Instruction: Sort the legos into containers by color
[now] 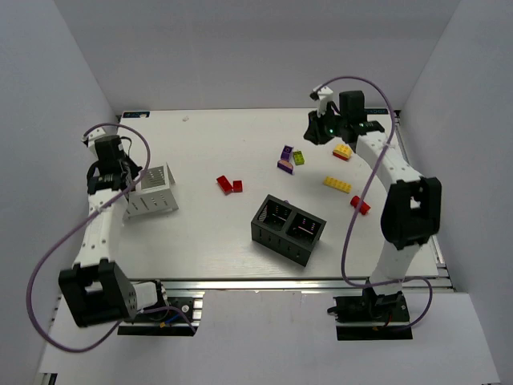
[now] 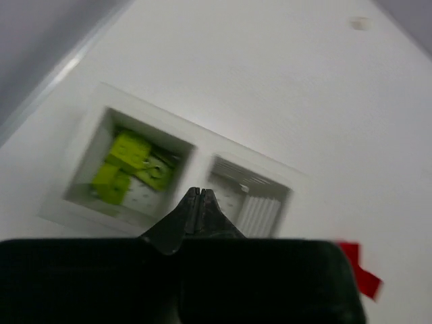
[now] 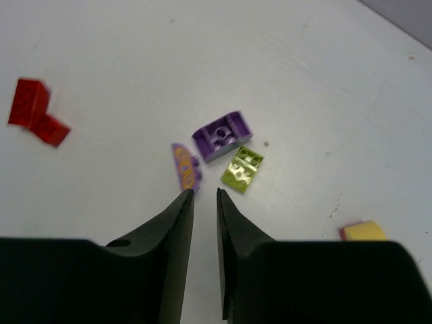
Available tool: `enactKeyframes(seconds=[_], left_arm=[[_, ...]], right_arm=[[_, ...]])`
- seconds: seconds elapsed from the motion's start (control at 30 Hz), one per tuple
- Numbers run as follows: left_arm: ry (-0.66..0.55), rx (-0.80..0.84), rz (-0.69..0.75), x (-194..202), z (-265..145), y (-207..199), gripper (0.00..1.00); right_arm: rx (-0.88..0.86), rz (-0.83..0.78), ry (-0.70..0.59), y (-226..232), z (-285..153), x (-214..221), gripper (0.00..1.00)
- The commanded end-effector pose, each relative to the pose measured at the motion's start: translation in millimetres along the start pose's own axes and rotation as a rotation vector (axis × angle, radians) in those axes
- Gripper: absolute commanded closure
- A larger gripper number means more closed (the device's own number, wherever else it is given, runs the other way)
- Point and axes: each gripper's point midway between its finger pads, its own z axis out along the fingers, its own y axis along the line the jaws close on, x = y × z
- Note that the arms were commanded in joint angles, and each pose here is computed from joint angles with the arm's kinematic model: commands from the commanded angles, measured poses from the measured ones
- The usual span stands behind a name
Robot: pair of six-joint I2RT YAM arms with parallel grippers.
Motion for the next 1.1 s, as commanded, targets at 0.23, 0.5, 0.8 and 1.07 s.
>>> enactKeyframes(seconds=[0.23,0.5,0.8,1.07], left_arm=[[0.079,1.171,0.156,63.4,-134.7,-135.5,0.23],[0.07,1.201,0.192,80.7,-141.5,-132.3,0.2],[0.069,1.199,0.185,79.1,-142.9,-132.4,0.2],[0.067,1.204,0.181,78.3,-145.1,-132.5,0.2]], right_arm=[[0.189,0.129,0.231,-71.0,68.4,35.5,0.28],[0.196,0.091,0.324,-77.6,79.2,64.2,0.3],[0.086,0.13,0.369,-50.6,90.7,88.3,0.3],[0.084,0.129,0.409,-45.8,103.8,105.8,0.21]])
